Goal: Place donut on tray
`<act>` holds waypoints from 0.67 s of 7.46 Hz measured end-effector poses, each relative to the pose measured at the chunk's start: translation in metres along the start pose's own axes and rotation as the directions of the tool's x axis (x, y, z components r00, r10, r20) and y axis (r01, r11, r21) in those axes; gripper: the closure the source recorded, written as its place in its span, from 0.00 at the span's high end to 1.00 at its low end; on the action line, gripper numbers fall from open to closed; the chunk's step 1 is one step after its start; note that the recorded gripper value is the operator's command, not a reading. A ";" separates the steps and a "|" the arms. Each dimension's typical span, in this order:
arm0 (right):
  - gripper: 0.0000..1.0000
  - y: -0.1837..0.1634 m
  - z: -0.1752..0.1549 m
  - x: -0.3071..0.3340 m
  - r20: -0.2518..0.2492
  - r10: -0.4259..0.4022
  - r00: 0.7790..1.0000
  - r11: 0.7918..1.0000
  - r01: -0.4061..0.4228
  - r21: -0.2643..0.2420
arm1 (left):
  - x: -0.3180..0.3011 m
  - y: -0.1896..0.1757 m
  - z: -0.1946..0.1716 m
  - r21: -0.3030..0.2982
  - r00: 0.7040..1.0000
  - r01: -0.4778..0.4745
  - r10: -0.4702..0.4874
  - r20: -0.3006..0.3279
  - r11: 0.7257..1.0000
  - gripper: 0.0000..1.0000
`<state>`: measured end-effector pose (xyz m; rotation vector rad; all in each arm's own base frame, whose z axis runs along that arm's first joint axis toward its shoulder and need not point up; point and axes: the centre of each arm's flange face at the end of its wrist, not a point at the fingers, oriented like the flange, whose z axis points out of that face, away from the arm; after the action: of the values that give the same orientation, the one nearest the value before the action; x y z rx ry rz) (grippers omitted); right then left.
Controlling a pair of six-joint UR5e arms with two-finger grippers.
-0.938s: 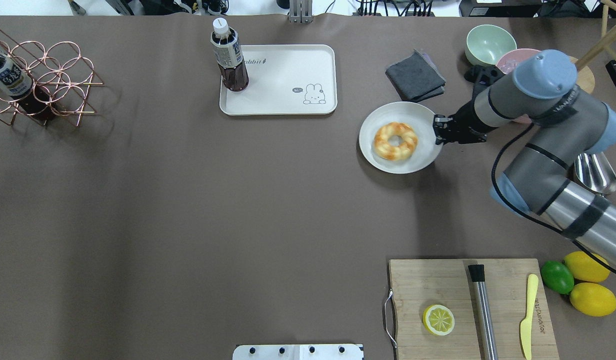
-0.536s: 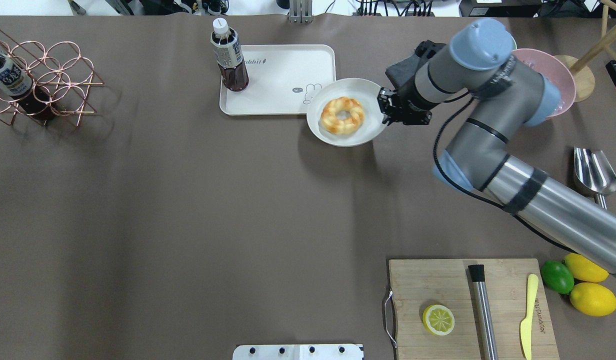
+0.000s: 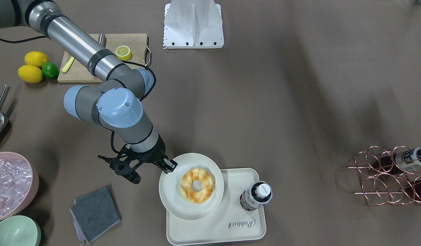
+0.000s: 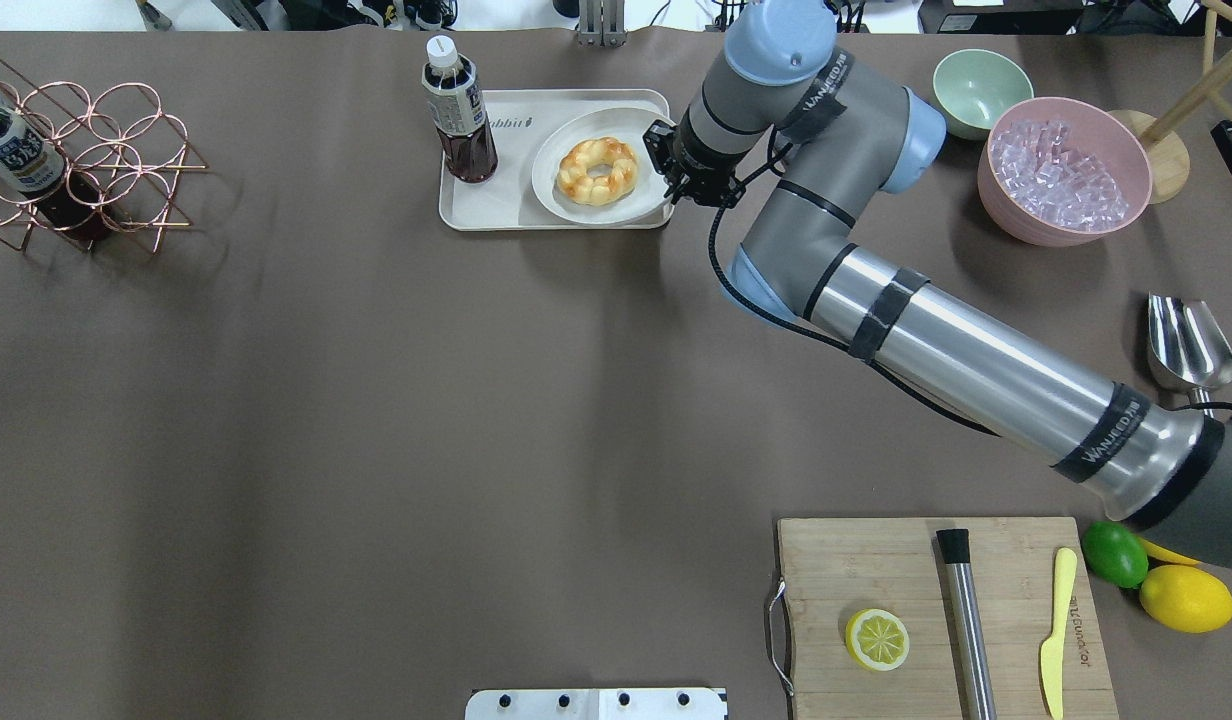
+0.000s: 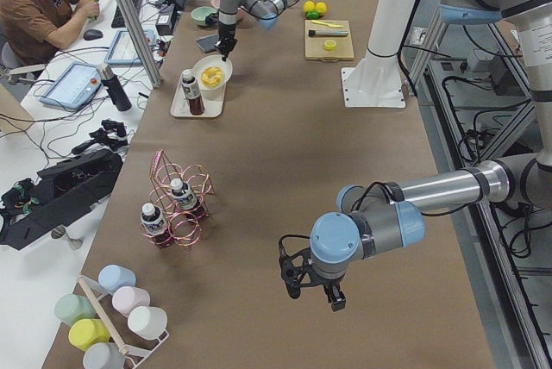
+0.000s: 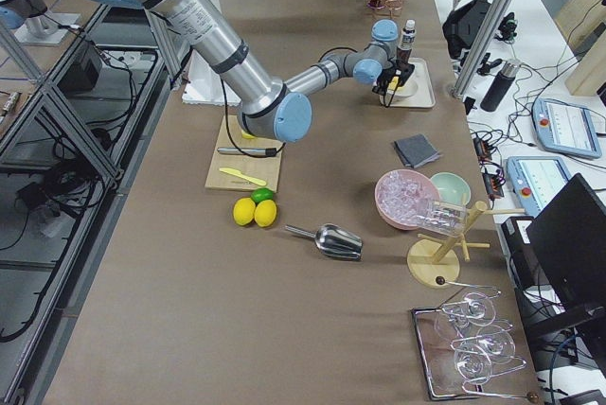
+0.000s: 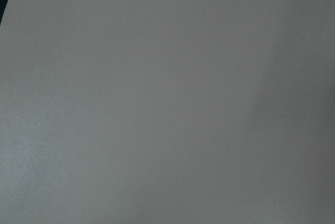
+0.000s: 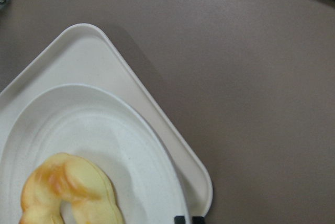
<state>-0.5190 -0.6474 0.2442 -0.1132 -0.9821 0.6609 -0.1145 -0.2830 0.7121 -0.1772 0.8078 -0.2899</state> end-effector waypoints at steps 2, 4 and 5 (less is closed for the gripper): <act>0.00 0.011 0.014 -0.036 0.003 0.111 0.994 0.993 -0.111 0.034 | 0.000 0.000 0.000 0.001 1.000 -0.001 0.001 0.001 1.000 0.98; 0.99 0.022 0.033 -0.048 0.053 0.211 0.976 0.973 -0.215 0.084 | 0.000 0.000 0.000 0.000 1.000 0.000 0.000 0.001 1.000 0.98; 1.00 0.028 0.037 -0.052 0.070 0.238 0.969 0.965 -0.244 0.100 | 0.000 0.000 0.000 0.001 1.000 -0.001 0.001 0.002 1.000 0.98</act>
<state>-0.5813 -0.6618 0.2167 -0.1204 -0.9939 0.9443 -0.1148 -0.2834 0.7119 -0.1761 0.8061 -0.2893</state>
